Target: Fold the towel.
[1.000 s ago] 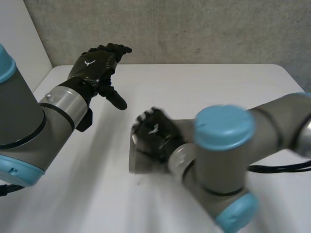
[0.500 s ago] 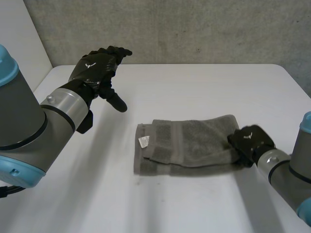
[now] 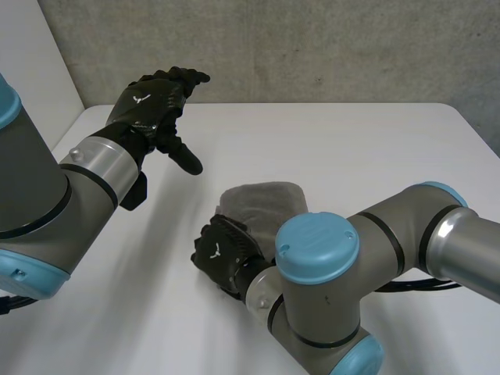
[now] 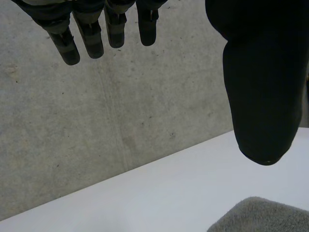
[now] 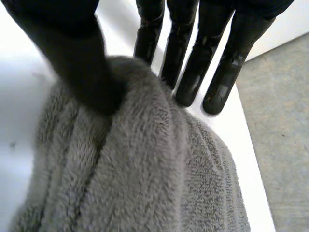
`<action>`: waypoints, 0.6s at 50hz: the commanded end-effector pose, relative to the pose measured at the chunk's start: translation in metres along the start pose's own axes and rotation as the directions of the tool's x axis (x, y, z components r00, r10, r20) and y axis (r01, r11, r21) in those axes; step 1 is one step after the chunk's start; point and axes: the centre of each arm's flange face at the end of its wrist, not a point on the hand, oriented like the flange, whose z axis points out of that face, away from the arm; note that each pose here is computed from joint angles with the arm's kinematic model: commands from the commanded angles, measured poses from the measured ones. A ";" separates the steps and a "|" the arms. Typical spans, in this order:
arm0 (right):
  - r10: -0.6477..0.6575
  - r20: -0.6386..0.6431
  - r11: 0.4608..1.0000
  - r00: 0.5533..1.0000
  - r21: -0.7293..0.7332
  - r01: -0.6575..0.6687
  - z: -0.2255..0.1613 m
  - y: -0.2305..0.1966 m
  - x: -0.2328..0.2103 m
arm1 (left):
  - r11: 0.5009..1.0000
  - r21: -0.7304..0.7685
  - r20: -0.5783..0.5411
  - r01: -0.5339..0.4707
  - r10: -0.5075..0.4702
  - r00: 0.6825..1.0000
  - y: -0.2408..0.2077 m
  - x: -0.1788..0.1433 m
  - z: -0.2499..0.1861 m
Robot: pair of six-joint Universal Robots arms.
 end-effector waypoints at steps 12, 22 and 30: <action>0.696 -0.331 0.691 0.637 0.066 -0.720 -0.052 0.066 0.127 | 0.990 -0.110 -0.021 0.092 -0.095 0.995 0.039 0.011 0.007; 0.722 -0.328 0.638 0.610 -0.029 -0.770 -0.033 0.099 0.109 | 0.952 -0.293 -0.076 0.085 -0.112 0.991 0.111 0.039 0.007; 0.739 -0.287 0.612 0.610 -0.094 -0.785 -0.016 0.118 0.086 | 0.931 -0.359 -0.068 0.069 -0.100 0.993 0.149 0.039 0.010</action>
